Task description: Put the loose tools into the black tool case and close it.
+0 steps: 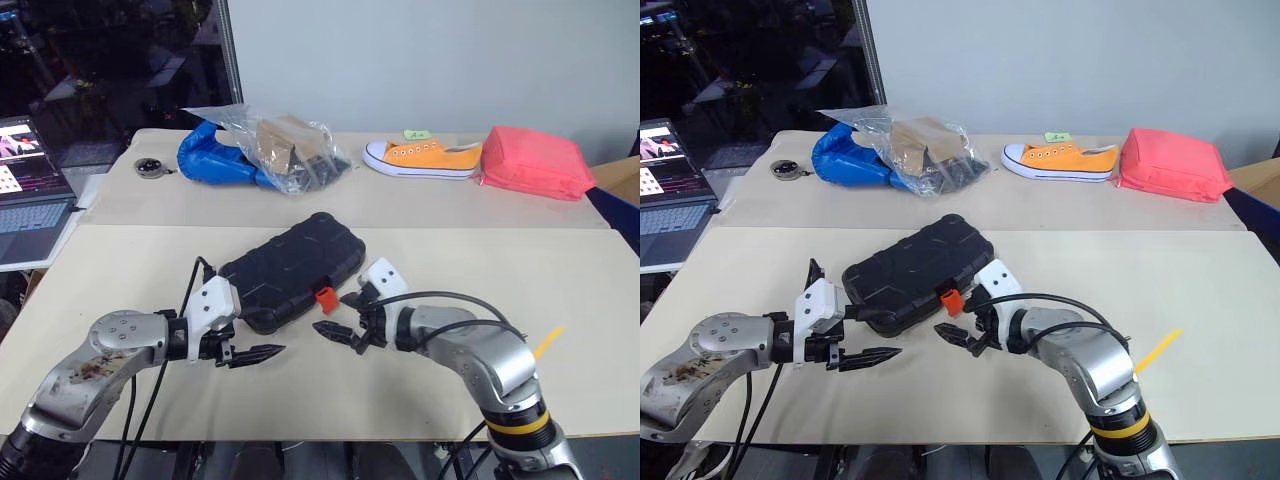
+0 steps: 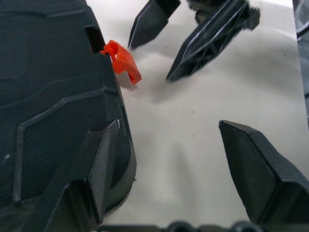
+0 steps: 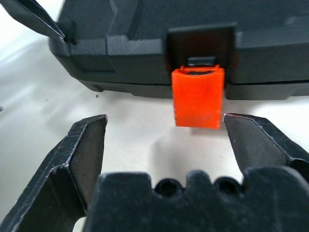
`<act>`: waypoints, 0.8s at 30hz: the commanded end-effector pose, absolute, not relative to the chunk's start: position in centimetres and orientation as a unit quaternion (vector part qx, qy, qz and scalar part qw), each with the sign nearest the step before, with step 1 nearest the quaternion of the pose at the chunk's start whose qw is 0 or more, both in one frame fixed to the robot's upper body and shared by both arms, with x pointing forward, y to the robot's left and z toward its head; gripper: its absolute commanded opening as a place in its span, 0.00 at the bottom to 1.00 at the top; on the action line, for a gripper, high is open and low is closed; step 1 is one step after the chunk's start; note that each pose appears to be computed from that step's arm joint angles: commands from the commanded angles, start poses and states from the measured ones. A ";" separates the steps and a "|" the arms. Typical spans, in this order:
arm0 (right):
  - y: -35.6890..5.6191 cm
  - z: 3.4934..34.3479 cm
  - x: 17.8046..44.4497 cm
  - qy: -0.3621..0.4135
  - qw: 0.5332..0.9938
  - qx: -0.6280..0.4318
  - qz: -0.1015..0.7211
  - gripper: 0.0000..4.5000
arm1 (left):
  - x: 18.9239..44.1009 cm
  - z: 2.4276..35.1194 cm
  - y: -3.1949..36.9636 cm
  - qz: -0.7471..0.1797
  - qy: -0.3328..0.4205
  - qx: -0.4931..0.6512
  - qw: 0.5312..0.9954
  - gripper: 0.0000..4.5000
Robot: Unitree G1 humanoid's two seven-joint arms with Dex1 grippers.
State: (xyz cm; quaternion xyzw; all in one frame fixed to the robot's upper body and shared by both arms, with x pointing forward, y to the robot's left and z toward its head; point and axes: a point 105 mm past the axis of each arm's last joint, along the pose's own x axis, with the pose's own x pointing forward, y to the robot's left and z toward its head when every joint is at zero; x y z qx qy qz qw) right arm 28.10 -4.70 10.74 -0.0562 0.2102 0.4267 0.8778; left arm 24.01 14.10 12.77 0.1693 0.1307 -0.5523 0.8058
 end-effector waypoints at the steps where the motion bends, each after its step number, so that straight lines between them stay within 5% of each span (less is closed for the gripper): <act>1: -4.3 11.6 28.9 0.185 0.896 -0.068 0.398 0.99 | 23.7 11.9 14.9 -0.551 0.154 0.173 0.801 0.79; 4: -4.2 11.6 29.4 0.180 0.903 -0.067 0.385 0.99 | 23.7 11.9 15.0 -0.551 0.155 0.175 0.801 0.79; 15: -3.9 12.0 29.8 0.162 0.903 -0.082 0.390 0.27 | 23.9 12.0 15.0 -0.543 0.154 0.173 0.807 0.79; 24: -4.0 14.5 30.2 0.088 0.905 -0.084 0.407 0.26 | 23.9 11.8 14.9 -0.541 0.157 0.170 0.809 0.79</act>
